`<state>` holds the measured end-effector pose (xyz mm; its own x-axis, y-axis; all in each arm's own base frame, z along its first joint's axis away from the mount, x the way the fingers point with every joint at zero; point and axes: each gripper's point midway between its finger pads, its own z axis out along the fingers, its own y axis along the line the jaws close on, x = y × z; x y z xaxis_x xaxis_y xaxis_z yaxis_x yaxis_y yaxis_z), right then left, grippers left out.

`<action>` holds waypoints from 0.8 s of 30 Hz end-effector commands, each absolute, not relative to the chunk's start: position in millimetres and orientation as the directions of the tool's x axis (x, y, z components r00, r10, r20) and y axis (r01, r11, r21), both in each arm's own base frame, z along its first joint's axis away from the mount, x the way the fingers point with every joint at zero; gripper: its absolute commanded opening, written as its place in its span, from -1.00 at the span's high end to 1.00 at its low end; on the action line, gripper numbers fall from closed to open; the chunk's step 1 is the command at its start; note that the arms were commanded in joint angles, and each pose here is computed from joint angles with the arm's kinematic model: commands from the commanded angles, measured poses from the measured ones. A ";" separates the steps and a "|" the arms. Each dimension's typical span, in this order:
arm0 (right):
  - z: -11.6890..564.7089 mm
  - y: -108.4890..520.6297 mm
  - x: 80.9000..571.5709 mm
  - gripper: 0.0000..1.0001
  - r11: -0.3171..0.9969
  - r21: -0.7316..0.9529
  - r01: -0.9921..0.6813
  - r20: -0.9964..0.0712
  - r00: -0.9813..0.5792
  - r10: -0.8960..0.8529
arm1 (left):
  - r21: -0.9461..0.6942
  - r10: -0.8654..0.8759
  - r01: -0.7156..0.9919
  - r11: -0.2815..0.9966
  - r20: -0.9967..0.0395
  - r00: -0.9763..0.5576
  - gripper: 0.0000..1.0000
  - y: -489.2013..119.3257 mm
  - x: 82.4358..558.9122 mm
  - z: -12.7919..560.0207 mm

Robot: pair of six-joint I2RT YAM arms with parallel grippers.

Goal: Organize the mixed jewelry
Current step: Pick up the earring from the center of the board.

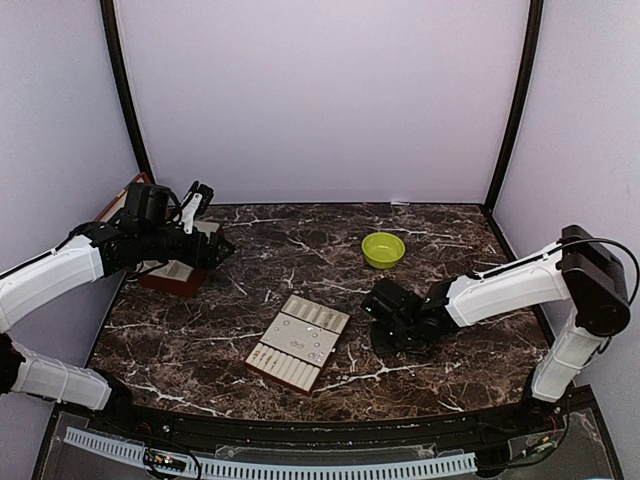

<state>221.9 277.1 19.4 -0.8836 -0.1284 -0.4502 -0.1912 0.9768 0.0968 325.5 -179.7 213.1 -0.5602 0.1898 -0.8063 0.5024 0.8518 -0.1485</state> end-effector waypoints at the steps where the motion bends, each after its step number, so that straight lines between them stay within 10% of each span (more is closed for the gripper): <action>1: 19.3 274.5 217.9 0.63 0.983 0.055 -0.175 -0.446 -0.885 -0.133 | -0.146 0.202 0.512 0.847 -0.801 -0.563 -0.68 -179.1 323.1 210.9; 24: 13.5 276.6 219.3 0.74 0.982 -0.003 -0.190 -0.443 -0.880 -0.172 | -0.146 0.203 0.515 0.845 -0.803 -0.561 -0.68 -179.0 321.6 211.8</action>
